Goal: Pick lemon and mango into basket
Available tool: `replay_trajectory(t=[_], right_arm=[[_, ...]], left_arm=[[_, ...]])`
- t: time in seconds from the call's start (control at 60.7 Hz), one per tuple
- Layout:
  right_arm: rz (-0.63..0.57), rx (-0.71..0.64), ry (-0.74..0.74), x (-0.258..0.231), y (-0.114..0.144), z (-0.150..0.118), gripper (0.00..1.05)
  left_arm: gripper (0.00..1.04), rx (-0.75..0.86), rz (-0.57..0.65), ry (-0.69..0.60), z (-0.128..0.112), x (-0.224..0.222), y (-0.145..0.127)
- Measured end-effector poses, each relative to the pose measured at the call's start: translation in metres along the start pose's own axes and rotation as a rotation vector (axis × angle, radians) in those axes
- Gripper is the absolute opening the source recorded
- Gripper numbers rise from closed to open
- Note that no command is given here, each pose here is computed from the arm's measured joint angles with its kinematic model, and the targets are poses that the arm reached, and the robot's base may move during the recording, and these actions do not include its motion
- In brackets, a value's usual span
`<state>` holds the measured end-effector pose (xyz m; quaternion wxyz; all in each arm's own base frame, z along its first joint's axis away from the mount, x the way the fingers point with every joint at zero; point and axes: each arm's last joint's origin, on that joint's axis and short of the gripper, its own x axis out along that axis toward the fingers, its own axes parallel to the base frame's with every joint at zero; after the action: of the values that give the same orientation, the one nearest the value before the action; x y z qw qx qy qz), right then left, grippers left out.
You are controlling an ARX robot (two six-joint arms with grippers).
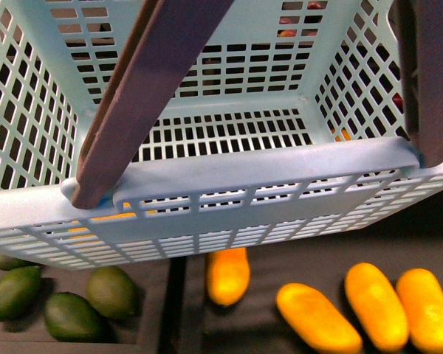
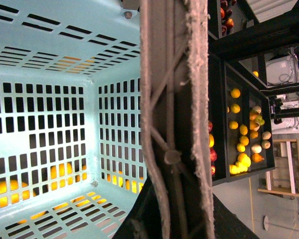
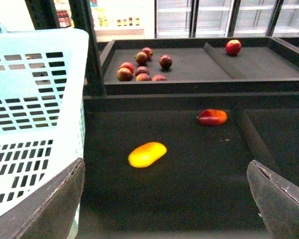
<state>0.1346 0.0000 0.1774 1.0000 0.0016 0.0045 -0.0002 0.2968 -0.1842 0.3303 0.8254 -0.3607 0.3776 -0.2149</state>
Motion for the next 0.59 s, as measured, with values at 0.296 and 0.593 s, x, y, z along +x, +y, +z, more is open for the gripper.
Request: replay_trajectory(t=[0.296, 0.593], right_arm=[[0.005, 0.0, -0.003, 0.0, 0.0, 0.0, 0.96], [-0.262, 0.076, 0.331, 0.03, -0.014, 0.002, 0.96]], left_arm=[[0.05, -0.002, 0.02, -0.037, 0.006, -0.003, 0.003], [0.05, 0.007, -0.002, -0.007, 0.002, -0.002, 0.0]])
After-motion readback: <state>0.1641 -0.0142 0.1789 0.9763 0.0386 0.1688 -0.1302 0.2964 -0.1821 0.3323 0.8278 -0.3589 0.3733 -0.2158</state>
